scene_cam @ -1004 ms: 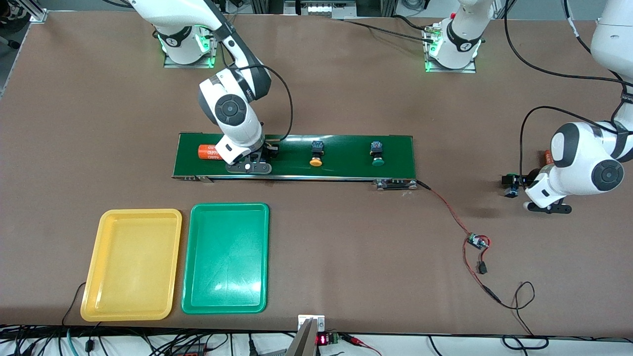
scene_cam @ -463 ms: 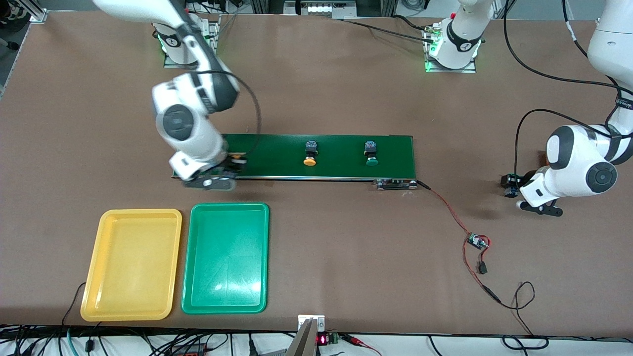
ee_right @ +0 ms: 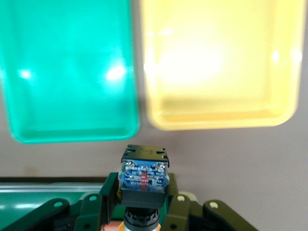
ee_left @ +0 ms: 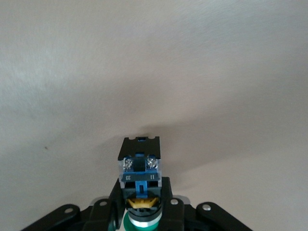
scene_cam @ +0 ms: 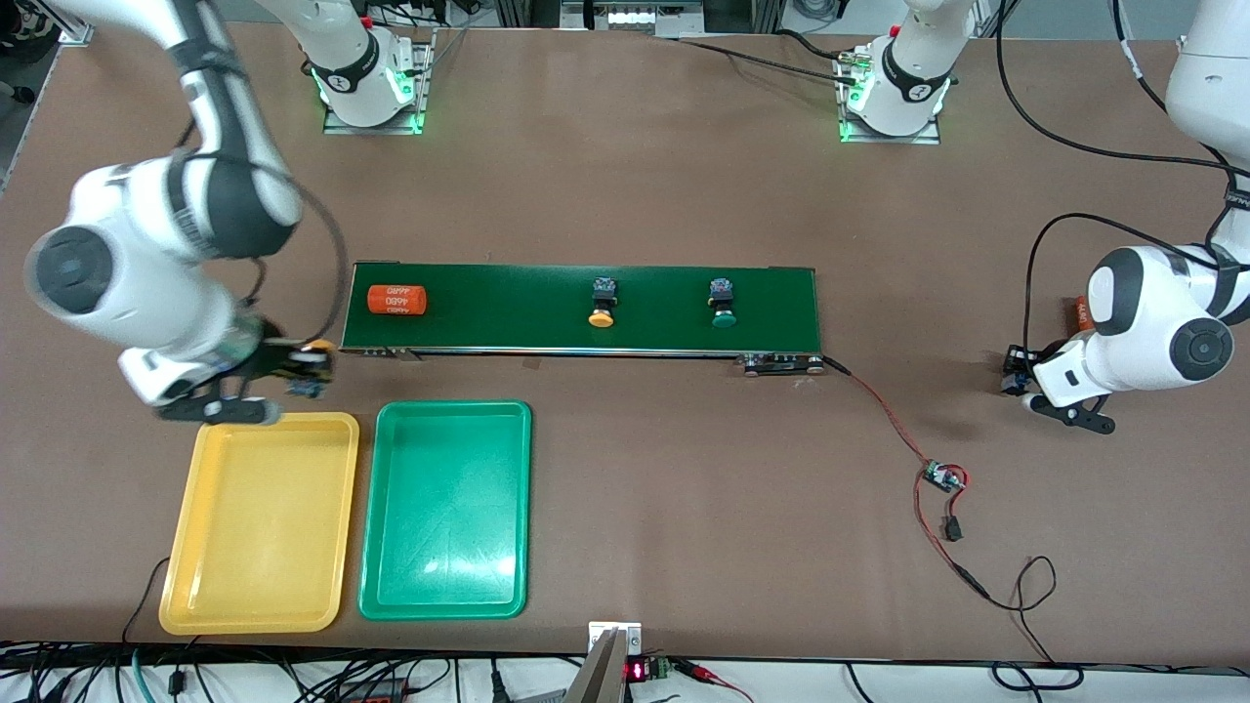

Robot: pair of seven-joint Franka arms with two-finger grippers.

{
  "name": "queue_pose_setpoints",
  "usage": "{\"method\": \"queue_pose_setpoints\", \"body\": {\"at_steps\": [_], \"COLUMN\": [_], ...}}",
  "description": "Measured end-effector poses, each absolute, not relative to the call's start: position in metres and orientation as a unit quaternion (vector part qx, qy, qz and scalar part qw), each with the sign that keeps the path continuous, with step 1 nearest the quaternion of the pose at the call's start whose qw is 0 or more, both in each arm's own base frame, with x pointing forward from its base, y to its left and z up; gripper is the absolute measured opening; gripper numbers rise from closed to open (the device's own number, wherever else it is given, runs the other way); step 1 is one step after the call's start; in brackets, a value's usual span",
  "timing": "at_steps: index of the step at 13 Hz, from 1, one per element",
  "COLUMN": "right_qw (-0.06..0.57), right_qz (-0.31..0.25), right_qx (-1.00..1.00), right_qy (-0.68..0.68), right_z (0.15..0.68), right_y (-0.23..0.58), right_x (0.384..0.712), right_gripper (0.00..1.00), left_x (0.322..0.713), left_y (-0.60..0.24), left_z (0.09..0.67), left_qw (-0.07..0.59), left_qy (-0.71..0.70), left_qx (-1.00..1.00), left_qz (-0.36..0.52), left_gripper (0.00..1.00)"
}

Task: Sort buttons by color to trays
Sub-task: 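Lower the button into the yellow tray while the left gripper places another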

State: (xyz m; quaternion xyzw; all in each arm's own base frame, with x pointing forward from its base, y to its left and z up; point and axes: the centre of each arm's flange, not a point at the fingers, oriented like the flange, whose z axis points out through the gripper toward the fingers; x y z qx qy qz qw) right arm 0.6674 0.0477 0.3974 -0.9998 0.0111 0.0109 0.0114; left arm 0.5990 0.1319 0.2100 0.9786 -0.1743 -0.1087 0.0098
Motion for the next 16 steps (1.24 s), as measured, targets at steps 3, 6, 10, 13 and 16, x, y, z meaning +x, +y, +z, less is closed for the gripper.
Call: {"method": "queue_pose_setpoints", "body": {"at_steps": [3, 6, 10, 13, 16], "right_qw": [0.016, 0.016, -0.039, -0.051, -0.051], "right_qz": [0.001, -0.034, -0.081, -0.072, -0.057], "right_qx": [-1.0, -0.999, -0.995, -0.995, -0.996], "right_qy": [-0.01, -0.019, -0.044, -0.052, -0.048], "right_z": [0.378, 0.362, 0.309, 0.27, 0.244], "right_y": [-0.021, -0.036, -0.055, -0.059, -0.066], "right_x": [0.699, 0.732, 0.761, 0.763, 0.761], "right_gripper": [0.44, 0.44, 0.44, 0.44, 0.44], "left_x": [0.609, 0.601, 0.569, 0.542, 0.52], "left_y": [0.065, -0.034, -0.154, -0.225, -0.264], "left_z": [0.254, 0.298, 0.32, 0.314, 0.292], "left_qw": [0.002, 0.022, 0.054, 0.065, 0.062], "left_qy": [-0.229, -0.215, -0.145, -0.091, -0.06], "left_qx": [0.967, 0.968, 0.977, 0.982, 0.986], "left_qz": [-0.109, -0.125, -0.144, -0.155, -0.143], "left_gripper": [0.32, 0.32, 0.32, 0.32, 0.32]}}
